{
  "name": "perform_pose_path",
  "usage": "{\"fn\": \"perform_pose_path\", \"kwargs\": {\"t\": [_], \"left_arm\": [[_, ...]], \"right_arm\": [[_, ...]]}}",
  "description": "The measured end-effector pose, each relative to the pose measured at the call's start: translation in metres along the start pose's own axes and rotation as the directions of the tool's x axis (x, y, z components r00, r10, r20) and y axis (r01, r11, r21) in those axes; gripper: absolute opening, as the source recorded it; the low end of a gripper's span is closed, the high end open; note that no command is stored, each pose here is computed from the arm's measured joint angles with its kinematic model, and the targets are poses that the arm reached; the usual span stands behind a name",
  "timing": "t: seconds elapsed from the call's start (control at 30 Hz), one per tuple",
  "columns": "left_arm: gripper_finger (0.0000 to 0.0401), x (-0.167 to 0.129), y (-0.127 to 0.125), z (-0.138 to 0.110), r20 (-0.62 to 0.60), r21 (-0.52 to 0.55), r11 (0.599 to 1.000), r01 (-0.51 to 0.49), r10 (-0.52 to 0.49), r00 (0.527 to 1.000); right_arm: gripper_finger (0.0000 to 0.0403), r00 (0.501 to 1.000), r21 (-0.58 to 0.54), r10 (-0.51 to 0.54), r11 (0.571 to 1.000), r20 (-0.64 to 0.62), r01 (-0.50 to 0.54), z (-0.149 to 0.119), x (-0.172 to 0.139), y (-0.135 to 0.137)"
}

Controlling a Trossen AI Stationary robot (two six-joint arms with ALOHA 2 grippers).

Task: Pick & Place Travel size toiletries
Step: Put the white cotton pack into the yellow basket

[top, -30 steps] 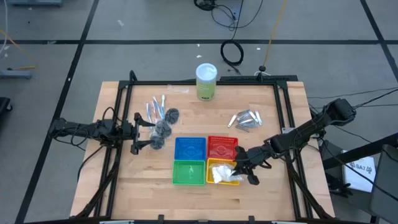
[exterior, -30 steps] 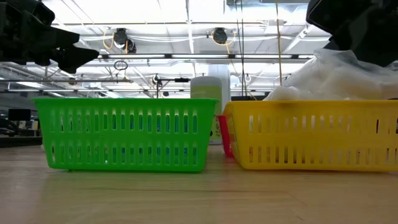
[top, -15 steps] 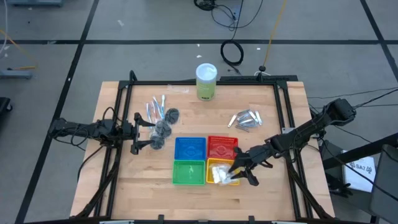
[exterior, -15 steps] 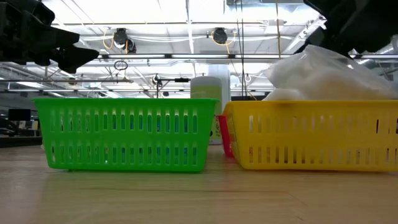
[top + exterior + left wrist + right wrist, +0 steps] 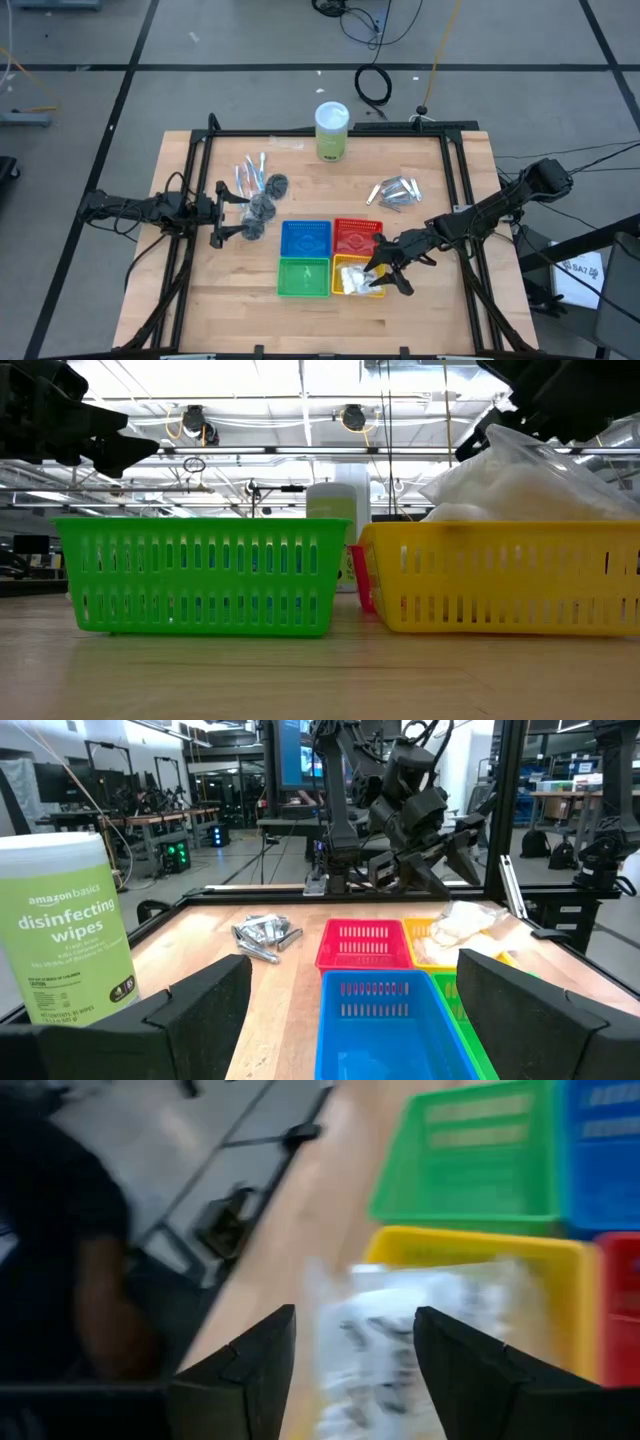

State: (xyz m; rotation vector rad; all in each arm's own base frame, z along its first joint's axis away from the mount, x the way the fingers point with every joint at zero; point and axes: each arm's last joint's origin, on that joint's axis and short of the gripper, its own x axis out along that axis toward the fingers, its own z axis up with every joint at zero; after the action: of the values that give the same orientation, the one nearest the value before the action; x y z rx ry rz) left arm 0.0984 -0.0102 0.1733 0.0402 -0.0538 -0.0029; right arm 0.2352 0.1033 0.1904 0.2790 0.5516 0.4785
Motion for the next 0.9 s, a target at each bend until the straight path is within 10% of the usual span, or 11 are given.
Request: {"fn": "perform_pose_path", "kwargs": {"t": [0.5,0.9], "left_arm": [[0.0347,0.0,0.0,0.0,0.0,0.0,1.0,0.0,0.0,1.0],[0.0347,0.0,0.0,0.0,0.0,0.0,1.0,0.0,0.0,1.0]], "right_arm": [[0.0135,0.998,-0.043,0.045,0.998,0.04,-0.043,0.002,0.011,0.0],[0.0005,0.988,0.022,-0.043,0.999,-0.147,0.047,-0.019,0.035,-0.022]]}}
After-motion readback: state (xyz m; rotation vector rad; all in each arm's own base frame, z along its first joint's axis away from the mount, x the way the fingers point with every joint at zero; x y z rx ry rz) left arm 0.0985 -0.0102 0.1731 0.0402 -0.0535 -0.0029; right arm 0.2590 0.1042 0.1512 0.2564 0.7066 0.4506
